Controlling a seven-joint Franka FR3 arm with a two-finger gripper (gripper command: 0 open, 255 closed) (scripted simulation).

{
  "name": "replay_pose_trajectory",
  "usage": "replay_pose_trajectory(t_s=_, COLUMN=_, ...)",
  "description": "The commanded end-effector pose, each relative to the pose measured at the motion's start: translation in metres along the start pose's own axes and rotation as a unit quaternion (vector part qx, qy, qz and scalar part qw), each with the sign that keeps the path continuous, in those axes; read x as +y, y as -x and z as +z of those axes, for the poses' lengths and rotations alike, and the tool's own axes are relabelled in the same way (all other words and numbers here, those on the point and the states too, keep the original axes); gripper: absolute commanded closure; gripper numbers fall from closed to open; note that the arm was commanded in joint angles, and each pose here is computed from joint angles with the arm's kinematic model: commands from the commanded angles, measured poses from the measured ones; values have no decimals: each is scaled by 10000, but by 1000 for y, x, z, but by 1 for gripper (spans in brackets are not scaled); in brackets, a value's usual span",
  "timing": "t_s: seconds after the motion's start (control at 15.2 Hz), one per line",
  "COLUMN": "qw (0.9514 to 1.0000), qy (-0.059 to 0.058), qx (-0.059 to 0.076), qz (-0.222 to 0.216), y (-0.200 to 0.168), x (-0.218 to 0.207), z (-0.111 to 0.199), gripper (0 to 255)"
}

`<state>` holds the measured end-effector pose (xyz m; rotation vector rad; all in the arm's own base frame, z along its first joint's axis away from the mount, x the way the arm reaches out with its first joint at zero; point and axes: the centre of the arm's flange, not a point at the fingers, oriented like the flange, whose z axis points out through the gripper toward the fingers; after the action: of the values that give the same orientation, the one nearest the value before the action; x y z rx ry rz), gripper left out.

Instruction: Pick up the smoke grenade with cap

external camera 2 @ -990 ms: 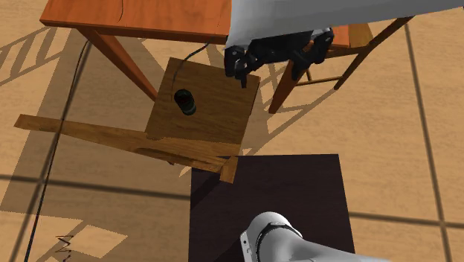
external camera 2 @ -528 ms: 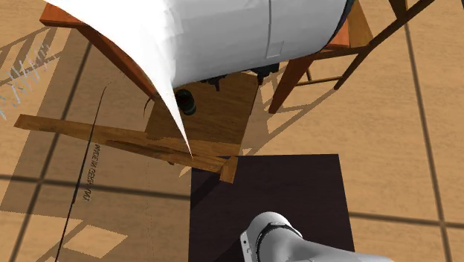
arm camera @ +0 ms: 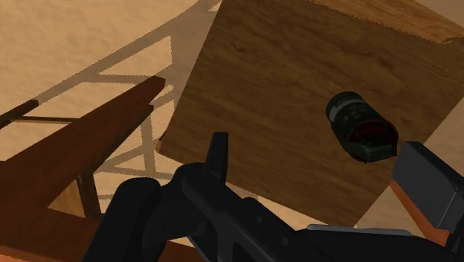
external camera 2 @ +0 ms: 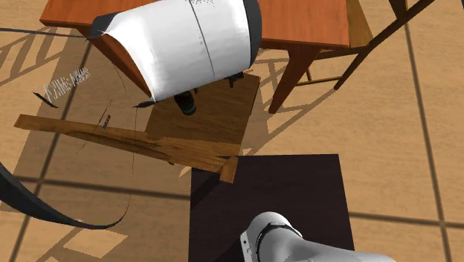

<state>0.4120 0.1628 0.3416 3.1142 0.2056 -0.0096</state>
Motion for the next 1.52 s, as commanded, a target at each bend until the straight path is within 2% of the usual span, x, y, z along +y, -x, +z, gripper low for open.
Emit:
replay_pose_trajectory(t_s=0.0, qw=10000, qy=-25, qx=35, qz=-5, y=-13, x=-15, z=19, gripper=0)
replay_pose_trajectory(t_s=0.99, qw=9996, qy=-137, qx=240, qz=-78, y=-98, x=-126, z=152, gripper=0)
replay_pose_trajectory(t_s=1.45, qw=9996, qy=-137, qx=241, qz=-78, y=-98, x=-126, z=184, gripper=0)
